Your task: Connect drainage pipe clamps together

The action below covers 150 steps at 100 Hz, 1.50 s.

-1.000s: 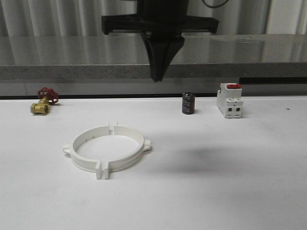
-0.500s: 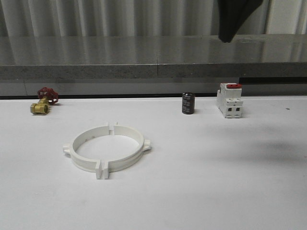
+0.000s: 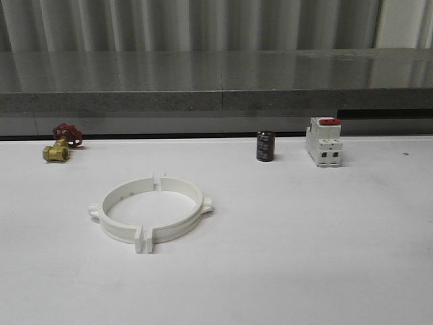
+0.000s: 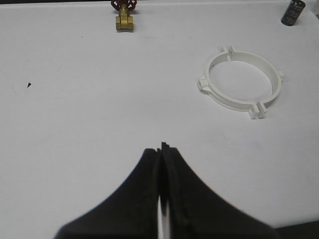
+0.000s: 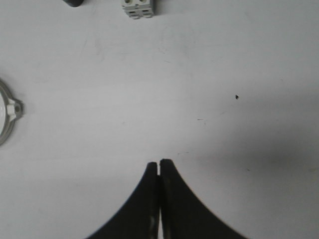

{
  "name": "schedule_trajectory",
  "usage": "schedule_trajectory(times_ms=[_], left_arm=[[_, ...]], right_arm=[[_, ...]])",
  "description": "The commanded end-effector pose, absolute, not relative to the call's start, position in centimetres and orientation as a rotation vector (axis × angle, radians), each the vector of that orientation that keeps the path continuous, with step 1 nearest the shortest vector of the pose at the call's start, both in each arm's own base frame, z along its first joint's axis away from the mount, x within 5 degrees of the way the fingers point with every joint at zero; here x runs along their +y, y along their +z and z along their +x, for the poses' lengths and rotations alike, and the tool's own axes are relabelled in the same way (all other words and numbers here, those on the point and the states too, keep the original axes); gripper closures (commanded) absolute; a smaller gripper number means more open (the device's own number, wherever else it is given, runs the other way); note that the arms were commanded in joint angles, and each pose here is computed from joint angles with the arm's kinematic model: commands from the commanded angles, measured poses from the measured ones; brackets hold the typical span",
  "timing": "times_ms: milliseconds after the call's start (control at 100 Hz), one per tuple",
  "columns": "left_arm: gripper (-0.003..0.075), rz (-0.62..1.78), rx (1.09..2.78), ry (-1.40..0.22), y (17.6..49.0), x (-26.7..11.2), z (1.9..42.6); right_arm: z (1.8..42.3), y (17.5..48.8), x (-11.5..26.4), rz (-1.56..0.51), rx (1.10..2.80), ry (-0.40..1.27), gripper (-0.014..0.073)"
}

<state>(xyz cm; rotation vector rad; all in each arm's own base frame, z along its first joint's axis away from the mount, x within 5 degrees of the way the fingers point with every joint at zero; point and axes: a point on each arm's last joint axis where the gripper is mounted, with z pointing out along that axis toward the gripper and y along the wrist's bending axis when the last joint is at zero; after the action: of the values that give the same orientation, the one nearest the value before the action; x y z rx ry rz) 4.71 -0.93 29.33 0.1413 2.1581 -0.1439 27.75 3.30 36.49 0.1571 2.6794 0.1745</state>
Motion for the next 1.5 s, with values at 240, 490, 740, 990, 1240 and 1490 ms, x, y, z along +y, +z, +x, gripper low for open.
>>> schedule_trajectory(times_ms=[240,490,740,990,1240,1490], left_arm=[[0.0741,0.134,2.083,-0.154,30.5,-1.0,5.0],[0.0741,0.134,2.083,-0.154,30.5,-1.0,5.0],[0.0741,0.134,2.083,-0.154,30.5,-1.0,5.0],[0.0741,0.134,2.083,-0.154,30.5,-1.0,5.0],[0.0741,0.134,2.083,-0.154,30.5,-1.0,5.0],[0.0741,0.134,2.083,-0.154,30.5,-1.0,5.0]], right_arm=[[20.8,37.8,-0.1,0.241,2.467,0.135,0.0656],[16.2,36.7,-0.5,0.214,2.340,0.068,0.0656],[12.2,35.7,-0.6,0.173,2.163,0.031,0.0656],[8.4,33.9,-0.4,0.160,1.998,0.040,0.0656],[6.4,29.7,-0.3,0.150,1.866,0.053,0.0656],[6.3,24.3,-0.2,0.132,1.638,0.065,0.0656]])
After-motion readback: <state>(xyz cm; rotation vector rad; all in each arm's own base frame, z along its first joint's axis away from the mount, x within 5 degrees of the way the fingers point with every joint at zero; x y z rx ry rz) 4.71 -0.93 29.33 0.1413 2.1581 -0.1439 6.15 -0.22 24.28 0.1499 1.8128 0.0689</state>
